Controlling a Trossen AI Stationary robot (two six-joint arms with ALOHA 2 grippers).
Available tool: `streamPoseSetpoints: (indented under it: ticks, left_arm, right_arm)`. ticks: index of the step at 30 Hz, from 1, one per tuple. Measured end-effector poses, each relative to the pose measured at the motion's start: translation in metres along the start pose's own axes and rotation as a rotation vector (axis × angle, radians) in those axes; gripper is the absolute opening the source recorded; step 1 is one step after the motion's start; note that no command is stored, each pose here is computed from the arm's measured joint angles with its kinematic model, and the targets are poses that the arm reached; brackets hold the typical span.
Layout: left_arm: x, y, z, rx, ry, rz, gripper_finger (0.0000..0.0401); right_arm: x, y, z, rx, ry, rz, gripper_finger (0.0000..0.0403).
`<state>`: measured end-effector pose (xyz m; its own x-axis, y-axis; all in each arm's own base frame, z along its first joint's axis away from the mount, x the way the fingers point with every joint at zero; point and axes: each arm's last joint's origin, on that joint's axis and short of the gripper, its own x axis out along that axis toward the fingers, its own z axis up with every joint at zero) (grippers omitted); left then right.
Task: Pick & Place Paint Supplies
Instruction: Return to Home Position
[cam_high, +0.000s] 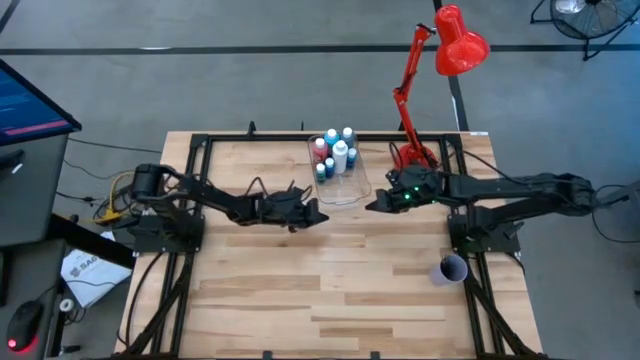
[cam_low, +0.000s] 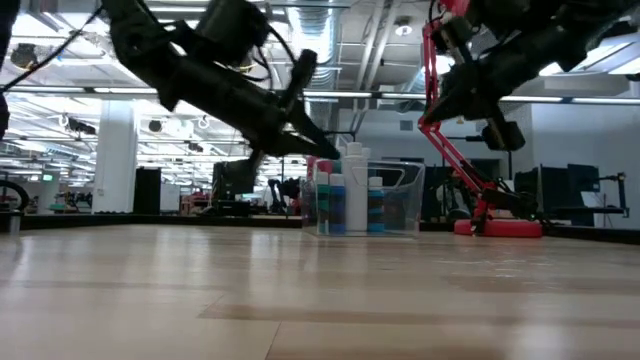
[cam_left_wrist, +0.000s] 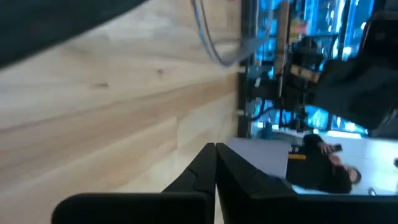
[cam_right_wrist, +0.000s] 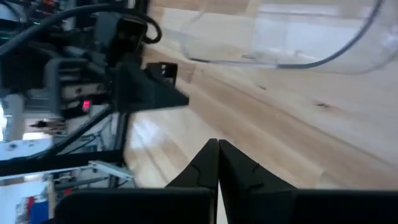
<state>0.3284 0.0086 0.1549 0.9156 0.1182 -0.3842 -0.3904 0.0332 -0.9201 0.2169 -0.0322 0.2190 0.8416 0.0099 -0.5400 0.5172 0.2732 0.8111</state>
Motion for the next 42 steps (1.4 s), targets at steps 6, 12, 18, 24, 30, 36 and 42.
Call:
streamPoseSetpoints:
  ticks: [6,12,18,24,30,36,42]
  left_arm:
    - [0.024,0.002,0.017,-0.003,-0.007,0.022,0.0]
    - [0.03,0.007,0.034,-0.014,0.007,0.049,0.0]
    - [0.029,0.011,0.048,-0.026,-0.007,0.077,0.0]
    - [0.028,0.014,0.064,-0.023,-0.051,0.091,0.0]
    - [0.027,0.016,0.077,-0.01,-0.044,0.094,0.0]
    - [0.023,0.023,0.086,-0.023,-0.041,0.105,0.0]
    - [0.019,0.03,0.088,-0.03,-0.062,0.13,0.0]
  right_arm:
    - [0.01,0.002,0.002,-0.012,-0.003,0.037,0.0]
    - [0.011,0.002,0.002,-0.037,0.012,0.047,0.0]
    - [0.012,0.003,-0.001,-0.045,0.028,0.049,0.0]
    - [0.012,0.003,-0.001,-0.046,0.029,0.047,0.0]
    - [0.012,0.002,-0.001,-0.045,0.032,0.045,0.0]
    - [0.012,0.002,-0.001,-0.044,0.031,0.045,0.0]
    - [0.011,0.003,-0.001,-0.044,0.031,0.046,0.0]
